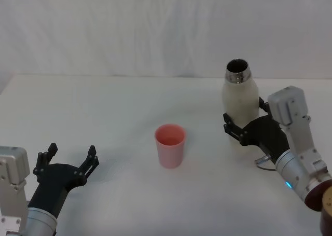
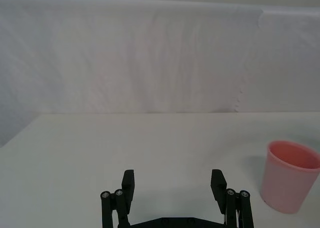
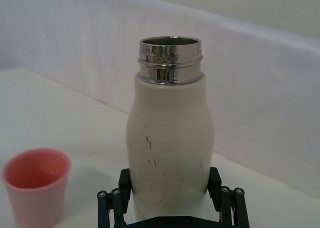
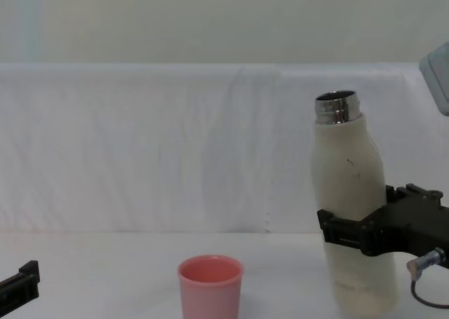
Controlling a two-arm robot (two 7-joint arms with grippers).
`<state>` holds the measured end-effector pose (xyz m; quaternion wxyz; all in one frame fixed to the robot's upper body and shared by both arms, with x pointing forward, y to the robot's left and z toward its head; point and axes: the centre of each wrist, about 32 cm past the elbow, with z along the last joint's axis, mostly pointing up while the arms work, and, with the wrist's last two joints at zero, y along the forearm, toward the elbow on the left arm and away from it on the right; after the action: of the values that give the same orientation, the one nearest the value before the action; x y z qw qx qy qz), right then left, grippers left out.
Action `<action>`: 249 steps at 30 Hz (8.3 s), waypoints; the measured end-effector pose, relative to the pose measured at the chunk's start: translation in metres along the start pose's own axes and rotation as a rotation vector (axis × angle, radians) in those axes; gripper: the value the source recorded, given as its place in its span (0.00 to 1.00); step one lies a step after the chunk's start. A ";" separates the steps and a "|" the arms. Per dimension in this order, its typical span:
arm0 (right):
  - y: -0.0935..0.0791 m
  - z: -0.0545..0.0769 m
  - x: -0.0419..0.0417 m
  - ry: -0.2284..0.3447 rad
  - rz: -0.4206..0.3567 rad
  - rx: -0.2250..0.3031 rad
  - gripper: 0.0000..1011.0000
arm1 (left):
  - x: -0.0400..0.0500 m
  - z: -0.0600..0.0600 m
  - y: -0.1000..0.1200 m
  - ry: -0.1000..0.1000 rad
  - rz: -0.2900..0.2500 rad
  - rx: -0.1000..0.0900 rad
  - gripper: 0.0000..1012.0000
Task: Grasp the thermos with one hand and pour water into the cup lid.
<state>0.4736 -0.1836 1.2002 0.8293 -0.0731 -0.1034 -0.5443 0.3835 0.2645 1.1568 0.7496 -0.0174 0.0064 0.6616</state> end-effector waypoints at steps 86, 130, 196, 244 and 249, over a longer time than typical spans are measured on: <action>0.030 0.001 -0.0188 -0.943 0.090 -0.128 0.94 | 0.0000 0.000 0.000 0.000 0.000 0.000 0.99; 0.035 0.003 -0.0217 -1.105 0.100 -0.141 0.94 | 0.0000 0.000 0.000 0.000 0.000 0.000 0.99; 0.040 0.011 -0.0200 -1.257 0.104 -0.140 0.94 | 0.0000 0.000 0.000 0.000 0.000 0.000 0.99; 0.043 0.016 -0.0185 -1.318 0.106 -0.139 0.94 | 0.0000 0.000 0.000 0.000 0.000 0.000 0.99; 0.043 0.016 -0.0182 -1.318 0.106 -0.138 0.94 | 0.0000 0.000 0.000 0.000 0.000 0.000 0.99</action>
<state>0.5045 -0.1466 1.2107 0.6113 -0.4488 -0.5501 -0.3496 0.3835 0.2645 1.1568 0.7496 -0.0174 0.0064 0.6616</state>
